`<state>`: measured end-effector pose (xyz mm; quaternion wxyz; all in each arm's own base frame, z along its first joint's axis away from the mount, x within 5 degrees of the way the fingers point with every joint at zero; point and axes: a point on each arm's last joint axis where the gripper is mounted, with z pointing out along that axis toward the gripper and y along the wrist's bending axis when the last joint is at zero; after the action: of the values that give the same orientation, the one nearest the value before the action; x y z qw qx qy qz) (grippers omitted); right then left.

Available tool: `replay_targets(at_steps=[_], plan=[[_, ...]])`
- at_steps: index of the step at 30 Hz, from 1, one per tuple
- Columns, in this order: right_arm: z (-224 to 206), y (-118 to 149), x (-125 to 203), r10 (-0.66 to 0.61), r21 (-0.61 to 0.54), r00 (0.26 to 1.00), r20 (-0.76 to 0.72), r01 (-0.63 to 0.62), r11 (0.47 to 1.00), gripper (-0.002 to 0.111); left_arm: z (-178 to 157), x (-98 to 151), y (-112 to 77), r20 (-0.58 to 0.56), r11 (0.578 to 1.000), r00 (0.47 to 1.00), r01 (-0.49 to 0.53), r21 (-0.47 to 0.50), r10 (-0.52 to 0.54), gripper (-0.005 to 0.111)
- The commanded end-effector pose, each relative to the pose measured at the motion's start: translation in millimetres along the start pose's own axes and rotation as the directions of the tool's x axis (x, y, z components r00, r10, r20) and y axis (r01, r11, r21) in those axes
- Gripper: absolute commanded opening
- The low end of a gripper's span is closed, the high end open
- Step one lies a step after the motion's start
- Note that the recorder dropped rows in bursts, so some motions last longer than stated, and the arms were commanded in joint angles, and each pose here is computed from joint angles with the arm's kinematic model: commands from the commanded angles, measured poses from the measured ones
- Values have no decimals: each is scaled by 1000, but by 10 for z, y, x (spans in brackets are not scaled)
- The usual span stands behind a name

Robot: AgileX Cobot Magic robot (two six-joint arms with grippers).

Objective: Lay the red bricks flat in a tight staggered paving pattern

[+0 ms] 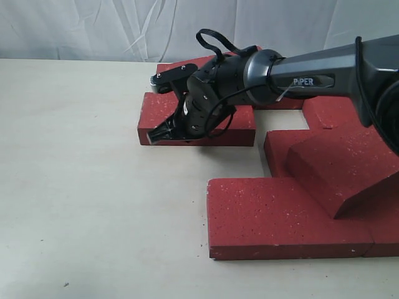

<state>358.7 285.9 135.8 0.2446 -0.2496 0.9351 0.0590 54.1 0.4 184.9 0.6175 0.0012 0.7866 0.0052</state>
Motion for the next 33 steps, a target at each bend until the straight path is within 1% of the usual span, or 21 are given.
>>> replay_targets(at_steps=[1, 5, 11, 19, 24, 33], plan=[[-20, -55, -41, -75, 42, 997, 24, 74, 996, -1, 0, 2, -5, 12, 1000, 1000, -3, 8, 3, 0], [-20, -62, -47, -92, 50, 995, 29, 90, 995, -1, 0, 2, -5, 12, 1000, 1000, -3, 8, 3, 0], [-46, -39, -52, -58, 30, 998, 30, 57, 998, -1, 0, 2, -5, 12, 1000, 1000, -3, 8, 3, 0], [-361, 0, -169, 45, -36, 997, 70, -43, 998, -1, 0, 2, -5, 12, 1000, 1000, -3, 8, 3, 0], [-583, -11, -216, 62, -43, 995, 77, -59, 997, -1, 0, 2, -5, 12, 1000, 1000, -3, 8, 3, 0], [-690, -36, -98, 30, -16, 997, -69, -31, 999, -1, 0, 2, -5, 12, 1000, 1000, -3, 8, 3, 0]])
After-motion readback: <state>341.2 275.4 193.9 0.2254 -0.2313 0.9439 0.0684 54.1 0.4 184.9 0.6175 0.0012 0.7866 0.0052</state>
